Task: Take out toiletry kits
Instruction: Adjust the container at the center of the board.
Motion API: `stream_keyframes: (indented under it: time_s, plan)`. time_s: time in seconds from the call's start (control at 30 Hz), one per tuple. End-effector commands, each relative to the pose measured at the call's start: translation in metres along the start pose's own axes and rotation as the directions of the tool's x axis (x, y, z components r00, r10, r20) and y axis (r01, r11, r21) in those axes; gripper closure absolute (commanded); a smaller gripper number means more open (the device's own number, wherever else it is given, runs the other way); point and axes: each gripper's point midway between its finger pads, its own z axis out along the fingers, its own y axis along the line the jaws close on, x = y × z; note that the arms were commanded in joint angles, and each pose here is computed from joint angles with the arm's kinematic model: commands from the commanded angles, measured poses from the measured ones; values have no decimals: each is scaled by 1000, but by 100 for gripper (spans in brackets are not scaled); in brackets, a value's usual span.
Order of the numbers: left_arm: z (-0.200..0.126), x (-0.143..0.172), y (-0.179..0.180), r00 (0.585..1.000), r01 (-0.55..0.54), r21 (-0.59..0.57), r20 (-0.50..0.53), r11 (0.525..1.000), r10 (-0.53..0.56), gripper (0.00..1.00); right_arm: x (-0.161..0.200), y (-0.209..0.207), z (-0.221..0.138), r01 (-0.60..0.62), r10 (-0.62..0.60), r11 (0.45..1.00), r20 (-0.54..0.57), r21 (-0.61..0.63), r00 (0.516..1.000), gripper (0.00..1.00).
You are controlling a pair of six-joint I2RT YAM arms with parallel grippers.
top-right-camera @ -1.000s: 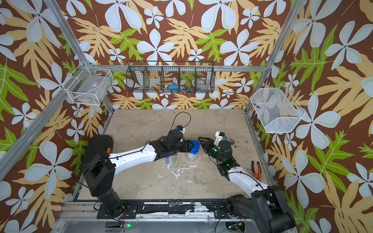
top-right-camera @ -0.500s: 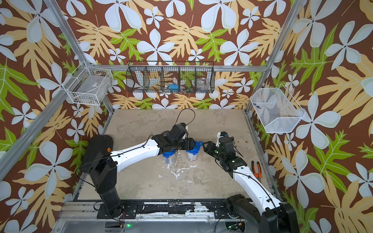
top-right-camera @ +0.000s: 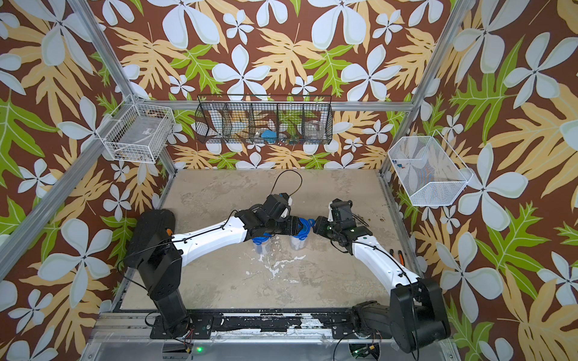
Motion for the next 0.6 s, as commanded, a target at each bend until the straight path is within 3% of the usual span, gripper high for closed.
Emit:
stream_keyframes:
  time_s: [0.0, 0.23, 0.57]
  plan:
    - [5, 6, -4, 1000, 5, 27, -30, 1000, -4, 34, -9, 14, 3, 18, -18, 999, 1, -50, 1000, 47]
    - [7, 19, -20, 997, 35, 91, -69, 995, -28, 33, -33, 40, 11, 36, -38, 994, -16, -102, 999, 48]
    - [10, 21, -35, 996, 60, 145, -79, 988, -49, 30, -39, 36, 20, 70, -72, 996, -32, -60, 997, 48]
